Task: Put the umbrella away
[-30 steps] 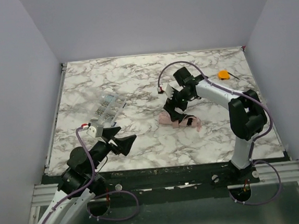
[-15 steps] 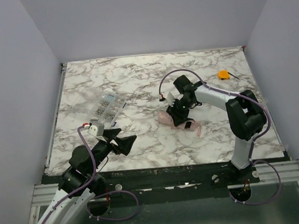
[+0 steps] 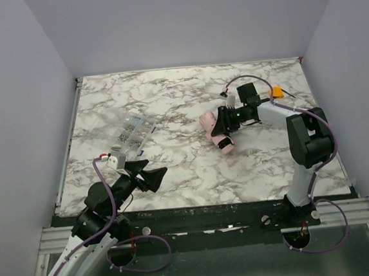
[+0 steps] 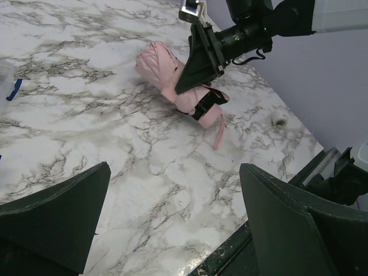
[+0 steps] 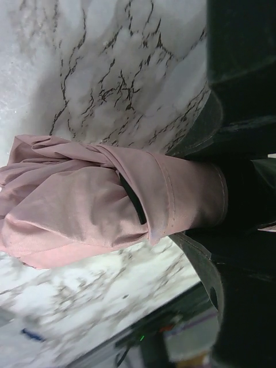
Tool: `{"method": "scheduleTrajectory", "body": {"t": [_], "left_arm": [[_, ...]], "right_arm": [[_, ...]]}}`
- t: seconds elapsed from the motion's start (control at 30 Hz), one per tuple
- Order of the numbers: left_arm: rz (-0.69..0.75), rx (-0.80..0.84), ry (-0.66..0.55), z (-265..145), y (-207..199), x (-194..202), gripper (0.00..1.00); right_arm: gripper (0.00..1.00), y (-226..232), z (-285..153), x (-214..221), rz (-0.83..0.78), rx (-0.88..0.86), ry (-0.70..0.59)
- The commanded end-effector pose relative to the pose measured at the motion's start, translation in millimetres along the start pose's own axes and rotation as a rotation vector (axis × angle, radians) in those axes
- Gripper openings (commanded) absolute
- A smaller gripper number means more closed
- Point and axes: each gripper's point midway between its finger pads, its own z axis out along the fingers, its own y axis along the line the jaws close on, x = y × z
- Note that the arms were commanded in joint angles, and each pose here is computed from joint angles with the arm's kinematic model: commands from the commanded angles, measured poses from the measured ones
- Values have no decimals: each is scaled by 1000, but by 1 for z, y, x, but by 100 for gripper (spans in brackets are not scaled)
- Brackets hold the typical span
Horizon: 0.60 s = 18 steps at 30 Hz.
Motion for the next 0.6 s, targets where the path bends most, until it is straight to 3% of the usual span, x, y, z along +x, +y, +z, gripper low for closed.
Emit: {"method": "scheduleTrajectory", "body": {"t": [0.0, 0.1, 0.23, 0.37, 0.57], "left_arm": [[-41, -32, -11, 2, 4, -2, 99], [-60, -31, -9, 3, 4, -1, 99], [-76, -20, -25, 5, 1, -5, 99], [-66, -10, -37, 6, -3, -12, 99], [-7, 34, -40, 9, -14, -23, 98]], "right_arm": [[33, 14, 22, -32, 410, -51, -140], [36, 10, 27, -42, 581, -57, -200], [66, 15, 29, -48, 631, -118, -234], [85, 1, 17, -50, 514, -42, -234], [91, -41, -43, -35, 293, 218, -254]]}}
